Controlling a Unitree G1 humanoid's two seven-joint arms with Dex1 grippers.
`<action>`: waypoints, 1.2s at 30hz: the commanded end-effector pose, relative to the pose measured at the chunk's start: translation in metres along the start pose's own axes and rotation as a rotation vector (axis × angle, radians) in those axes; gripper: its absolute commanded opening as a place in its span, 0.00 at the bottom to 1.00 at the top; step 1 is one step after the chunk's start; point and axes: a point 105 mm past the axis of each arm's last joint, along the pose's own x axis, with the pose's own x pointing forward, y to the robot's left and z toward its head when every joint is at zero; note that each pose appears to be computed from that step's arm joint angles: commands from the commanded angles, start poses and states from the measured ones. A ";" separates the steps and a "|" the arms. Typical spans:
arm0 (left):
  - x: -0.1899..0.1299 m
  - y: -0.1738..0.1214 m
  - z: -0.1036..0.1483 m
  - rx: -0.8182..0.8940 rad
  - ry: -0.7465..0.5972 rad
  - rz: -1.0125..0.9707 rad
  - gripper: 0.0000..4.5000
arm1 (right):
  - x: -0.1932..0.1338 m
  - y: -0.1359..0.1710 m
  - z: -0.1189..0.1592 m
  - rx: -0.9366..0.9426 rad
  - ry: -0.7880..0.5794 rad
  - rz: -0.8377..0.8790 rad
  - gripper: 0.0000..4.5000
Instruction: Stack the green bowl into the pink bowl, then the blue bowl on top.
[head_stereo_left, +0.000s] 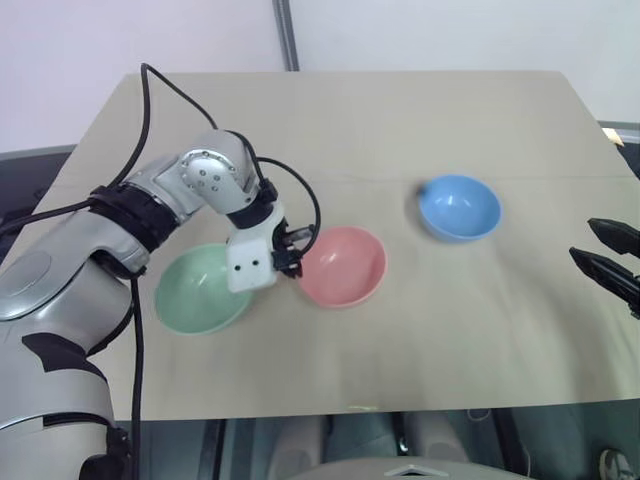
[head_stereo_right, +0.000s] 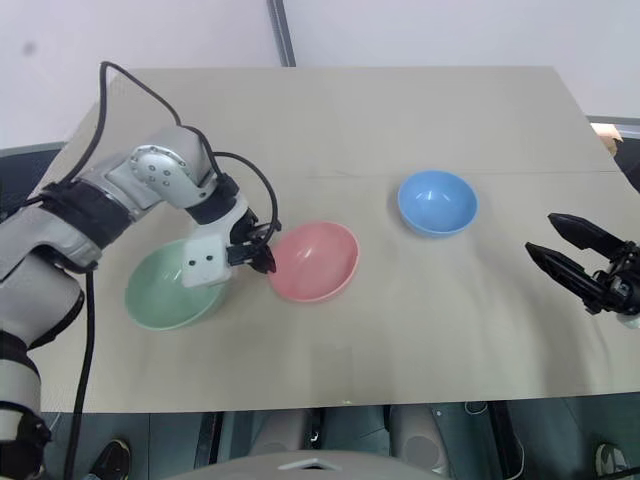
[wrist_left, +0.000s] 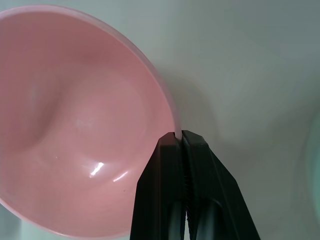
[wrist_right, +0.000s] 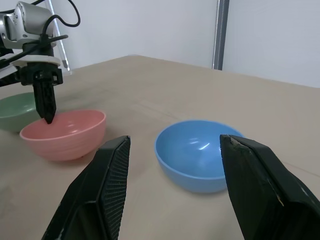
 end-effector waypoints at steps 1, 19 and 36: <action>-0.012 0.001 -0.004 -0.001 0.047 -0.003 0.23 | -0.001 0.002 0.011 -0.037 -0.030 -0.004 0.70; -0.094 0.040 -0.005 -0.303 0.036 0.400 0.74 | 0.002 0.000 0.014 -0.027 -0.035 0.014 0.70; -0.147 -0.060 0.069 -1.482 -0.588 0.890 0.74 | 0.007 -0.009 0.013 -0.016 -0.015 0.069 0.70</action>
